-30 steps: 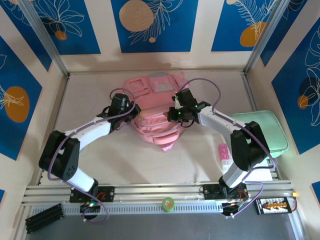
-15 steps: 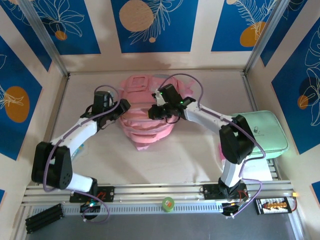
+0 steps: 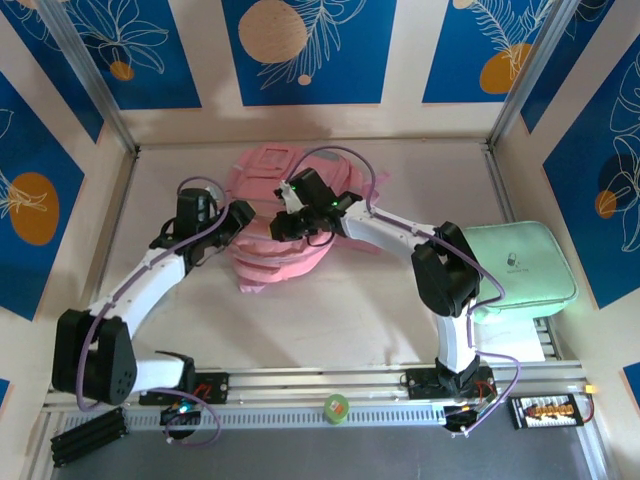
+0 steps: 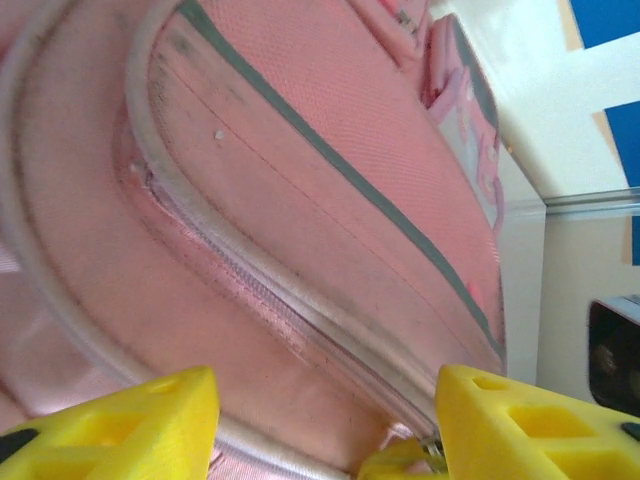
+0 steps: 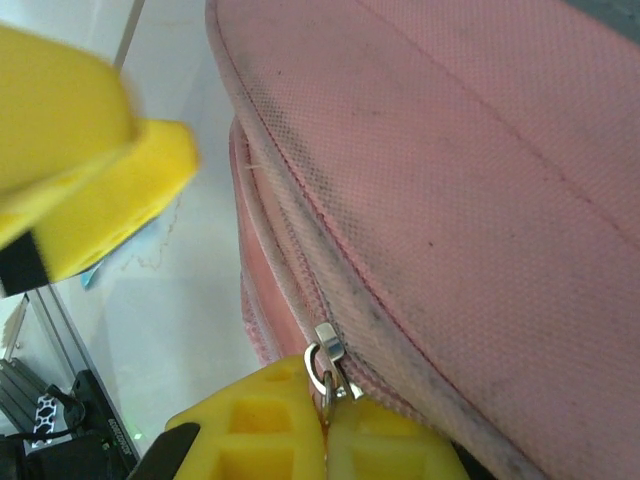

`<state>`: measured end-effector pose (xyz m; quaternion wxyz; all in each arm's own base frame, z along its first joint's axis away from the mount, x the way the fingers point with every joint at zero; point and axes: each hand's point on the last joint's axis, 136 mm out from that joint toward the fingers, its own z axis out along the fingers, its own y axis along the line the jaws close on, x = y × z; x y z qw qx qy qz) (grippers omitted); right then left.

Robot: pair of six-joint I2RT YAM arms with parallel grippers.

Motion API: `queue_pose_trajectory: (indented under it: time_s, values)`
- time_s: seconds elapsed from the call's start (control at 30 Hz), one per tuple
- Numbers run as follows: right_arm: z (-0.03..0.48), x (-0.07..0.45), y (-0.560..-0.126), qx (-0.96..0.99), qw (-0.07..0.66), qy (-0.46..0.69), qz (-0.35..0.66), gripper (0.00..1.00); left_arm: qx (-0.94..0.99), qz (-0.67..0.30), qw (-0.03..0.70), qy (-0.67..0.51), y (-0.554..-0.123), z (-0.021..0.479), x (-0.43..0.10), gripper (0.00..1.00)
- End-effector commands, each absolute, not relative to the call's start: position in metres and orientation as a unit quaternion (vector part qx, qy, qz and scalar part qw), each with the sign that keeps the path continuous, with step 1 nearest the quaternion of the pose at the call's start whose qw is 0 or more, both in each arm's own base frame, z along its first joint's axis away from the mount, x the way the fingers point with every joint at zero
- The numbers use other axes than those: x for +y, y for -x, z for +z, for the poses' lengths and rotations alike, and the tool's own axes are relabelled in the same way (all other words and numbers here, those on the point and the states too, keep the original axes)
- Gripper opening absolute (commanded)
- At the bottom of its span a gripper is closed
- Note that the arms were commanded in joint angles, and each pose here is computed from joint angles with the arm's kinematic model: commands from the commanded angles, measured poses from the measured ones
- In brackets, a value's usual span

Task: Pack the student bag
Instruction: Zip the student bag at the center of the table.

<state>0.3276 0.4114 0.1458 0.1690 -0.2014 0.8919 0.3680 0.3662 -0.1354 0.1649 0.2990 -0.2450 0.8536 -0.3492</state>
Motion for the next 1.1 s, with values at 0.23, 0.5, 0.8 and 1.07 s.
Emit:
queue_pose_trajectory:
  time_s: [0.23,0.5,0.8,1.07]
  values:
    - [0.171,0.44,-0.287,0.843,0.142,0.282,0.435,0.0,0.845,-0.372,0.285,0.258,-0.388,0.155,-0.146,0.5]
    - [0.15,0.418,-0.289,0.872,0.151,0.27,0.379,0.0,0.856,-0.342,0.289,0.259,-0.385,0.148,-0.138,0.23]
    - [0.135,0.354,-0.302,0.908,0.152,0.183,0.343,0.0,0.88,-0.283,0.302,0.231,-0.375,0.153,-0.123,0.0]
    - [0.123,0.3,-0.32,0.929,0.166,0.144,0.297,0.0,0.885,-0.287,0.301,0.208,-0.371,0.158,-0.126,0.0]
